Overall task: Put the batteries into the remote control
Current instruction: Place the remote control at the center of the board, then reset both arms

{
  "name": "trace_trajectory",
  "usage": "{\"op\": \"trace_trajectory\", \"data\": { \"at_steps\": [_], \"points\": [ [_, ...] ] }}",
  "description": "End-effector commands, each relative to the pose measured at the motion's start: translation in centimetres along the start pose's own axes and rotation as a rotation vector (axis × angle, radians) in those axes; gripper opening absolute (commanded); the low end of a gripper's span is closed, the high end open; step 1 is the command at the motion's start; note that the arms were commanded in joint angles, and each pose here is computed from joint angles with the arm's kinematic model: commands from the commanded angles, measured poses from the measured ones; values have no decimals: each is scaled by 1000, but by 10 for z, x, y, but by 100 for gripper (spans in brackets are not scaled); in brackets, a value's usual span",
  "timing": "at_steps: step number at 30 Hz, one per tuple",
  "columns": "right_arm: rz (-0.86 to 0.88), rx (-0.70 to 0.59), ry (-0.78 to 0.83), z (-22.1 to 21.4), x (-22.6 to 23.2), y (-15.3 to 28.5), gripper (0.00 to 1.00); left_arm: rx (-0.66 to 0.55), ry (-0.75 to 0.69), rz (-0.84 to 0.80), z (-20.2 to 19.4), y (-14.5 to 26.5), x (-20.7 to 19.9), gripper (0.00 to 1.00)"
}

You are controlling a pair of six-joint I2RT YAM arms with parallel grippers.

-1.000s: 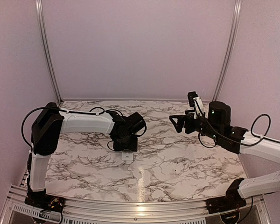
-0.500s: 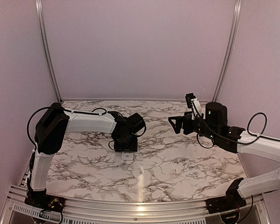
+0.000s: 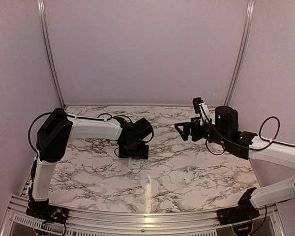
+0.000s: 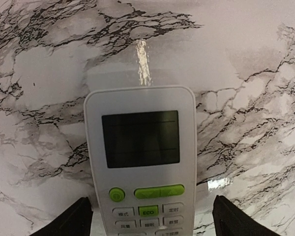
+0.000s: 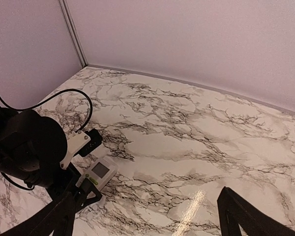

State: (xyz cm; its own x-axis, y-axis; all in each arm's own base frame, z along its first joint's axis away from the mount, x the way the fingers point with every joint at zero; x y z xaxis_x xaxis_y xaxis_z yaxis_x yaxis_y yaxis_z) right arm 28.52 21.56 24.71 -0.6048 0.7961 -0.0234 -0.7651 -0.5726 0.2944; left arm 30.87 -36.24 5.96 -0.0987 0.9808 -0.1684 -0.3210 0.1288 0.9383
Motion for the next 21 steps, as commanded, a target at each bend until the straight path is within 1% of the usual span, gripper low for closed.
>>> {"op": "trace_trajectory", "data": {
  "at_steps": [1, 2, 7, 11, 16, 19, 20, 21],
  "points": [
    [87, -39, -16, 17, 10, -2, 99, -111, -52, -107, 33, 47, -16, 96],
    [98, -43, -16, 19, 11, -2, 99, -139, -59, -132, 39, 58, -19, 99],
    [189, -29, 13, 28, 23, -12, 99, -260, -135, -261, 73, 101, -21, 99],
    [244, -21, 28, 33, 29, -18, 99, -373, -152, -335, 99, 132, -4, 99],
    [271, -27, 16, 28, 33, -18, 99, -489, -73, -339, 125, 155, 47, 99],
    [266, -13, -6, 16, 29, -19, 99, -513, -14, -330, 127, 154, 82, 99],
    [267, 2, -23, 7, 26, -20, 99, -509, 1, -326, 122, 149, 95, 99],
    [266, 11, -46, -2, 20, -19, 99, -522, 22, -336, 122, 153, 104, 99]
  ]
}}
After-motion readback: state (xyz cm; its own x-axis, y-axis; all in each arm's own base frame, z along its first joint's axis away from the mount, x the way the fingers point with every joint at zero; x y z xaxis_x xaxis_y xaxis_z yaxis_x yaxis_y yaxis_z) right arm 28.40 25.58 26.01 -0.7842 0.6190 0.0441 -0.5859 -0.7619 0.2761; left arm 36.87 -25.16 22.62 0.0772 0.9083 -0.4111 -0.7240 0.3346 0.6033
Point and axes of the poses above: each gripper's point midway between its finger pads, its own y axis back along the fingers, its own x axis along the line the jaws close on, z = x × y, the point moved 4 cm from there along y, back along the fingers, and after that the axes turned 12 degrees about y, right-handed, at the moved point
